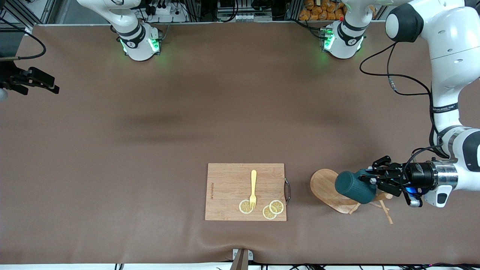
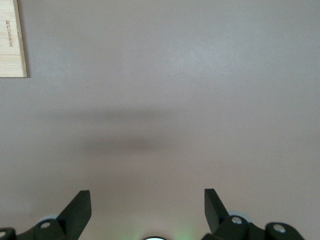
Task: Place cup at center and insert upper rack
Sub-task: 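Hang the mug onto a peg of the wooden stand with the left gripper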
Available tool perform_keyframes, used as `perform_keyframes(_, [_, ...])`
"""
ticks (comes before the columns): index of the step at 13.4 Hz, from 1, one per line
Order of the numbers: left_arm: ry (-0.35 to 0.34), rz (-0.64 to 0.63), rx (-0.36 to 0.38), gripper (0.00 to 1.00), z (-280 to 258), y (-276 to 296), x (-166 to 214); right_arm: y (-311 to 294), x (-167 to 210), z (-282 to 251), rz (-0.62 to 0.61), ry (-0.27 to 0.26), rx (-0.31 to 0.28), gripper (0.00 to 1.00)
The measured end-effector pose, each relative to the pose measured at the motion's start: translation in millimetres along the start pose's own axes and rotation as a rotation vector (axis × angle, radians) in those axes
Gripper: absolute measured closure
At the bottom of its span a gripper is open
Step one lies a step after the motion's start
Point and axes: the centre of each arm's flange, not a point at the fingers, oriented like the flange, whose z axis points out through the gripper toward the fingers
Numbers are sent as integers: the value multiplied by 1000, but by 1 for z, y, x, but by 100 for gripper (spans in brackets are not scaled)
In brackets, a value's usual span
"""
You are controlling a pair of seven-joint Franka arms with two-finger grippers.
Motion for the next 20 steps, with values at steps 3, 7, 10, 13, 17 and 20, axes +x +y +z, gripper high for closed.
perform_keyframes(3, [0,-1,0,80,0,0,1,0,0,0,0,0,0,0])
perform_keyframes(7, [3,5,-8,80,-6,-1,2,0,0,0,0,-1,0,0])
perform_keyframes(10, [8,17,-19,80,-15,-4,6,0,0,0,0,-1,0,0])
perform_keyframes(13, [8,32,-19,80,-15,-8,15,0,0,0,0,-1,0,0])
perform_keyframes(17, [6,29,-18,80,-14,-11,21,0,0,0,0,-1,0,0])
perform_keyframes(20, [6,30,-18,80,-14,-10,20,0,0,0,0,-1,0,0])
